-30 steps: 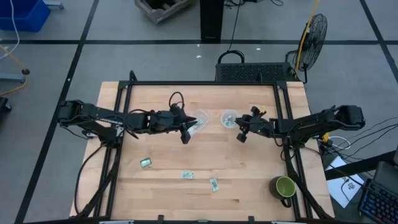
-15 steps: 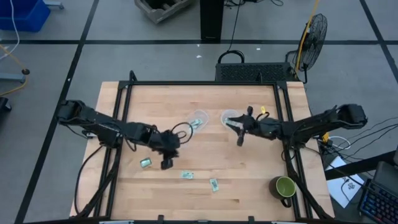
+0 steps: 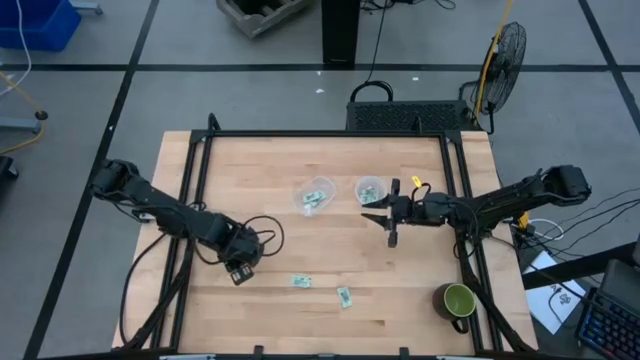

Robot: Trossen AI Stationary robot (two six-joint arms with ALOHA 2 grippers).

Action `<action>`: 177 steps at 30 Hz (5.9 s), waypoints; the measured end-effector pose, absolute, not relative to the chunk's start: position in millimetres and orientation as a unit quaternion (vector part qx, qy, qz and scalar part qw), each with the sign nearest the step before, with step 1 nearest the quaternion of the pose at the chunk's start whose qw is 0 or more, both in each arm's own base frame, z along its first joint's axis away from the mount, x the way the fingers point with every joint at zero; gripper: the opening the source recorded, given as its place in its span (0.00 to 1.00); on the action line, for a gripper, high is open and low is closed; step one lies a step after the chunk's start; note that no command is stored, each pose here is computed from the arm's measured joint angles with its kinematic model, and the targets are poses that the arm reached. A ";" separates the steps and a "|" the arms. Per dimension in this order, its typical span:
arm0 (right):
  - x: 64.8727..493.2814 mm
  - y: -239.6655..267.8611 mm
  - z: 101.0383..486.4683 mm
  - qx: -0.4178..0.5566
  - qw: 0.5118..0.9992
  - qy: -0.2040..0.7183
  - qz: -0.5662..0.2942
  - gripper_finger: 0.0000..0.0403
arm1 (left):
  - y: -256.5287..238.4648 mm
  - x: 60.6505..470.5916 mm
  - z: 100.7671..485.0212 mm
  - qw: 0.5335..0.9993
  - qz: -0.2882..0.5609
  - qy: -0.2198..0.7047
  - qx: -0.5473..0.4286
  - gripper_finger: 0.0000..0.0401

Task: Pick and place Stevia / Truvia into bins
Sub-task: Put the truvia packet into the left transparent container, then put the stevia packet into the right transparent container

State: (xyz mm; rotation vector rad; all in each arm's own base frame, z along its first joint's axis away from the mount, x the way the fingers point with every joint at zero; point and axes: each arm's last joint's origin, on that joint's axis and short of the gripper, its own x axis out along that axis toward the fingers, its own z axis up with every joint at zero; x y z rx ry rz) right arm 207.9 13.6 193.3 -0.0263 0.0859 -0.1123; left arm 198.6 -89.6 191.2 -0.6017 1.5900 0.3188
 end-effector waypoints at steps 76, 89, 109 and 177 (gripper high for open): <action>227.8 13.1 167.8 0.057 0.993 0.042 -0.100 0.23 | 68.3 298.2 252.2 0.917 0.204 0.335 -0.079 0.17; 234.2 13.8 154.7 0.067 0.991 0.050 -0.101 0.23 | 67.7 334.4 174.7 0.888 0.148 0.435 -0.031 0.18; 229.9 70.0 146.8 0.059 0.982 0.138 0.111 0.23 | -16.4 307.7 267.3 0.947 -0.083 0.296 -0.093 0.18; 280.8 143.5 76.8 0.167 0.936 0.280 0.131 0.23 | -70.8 315.2 260.7 0.966 -0.014 0.256 -0.036 0.18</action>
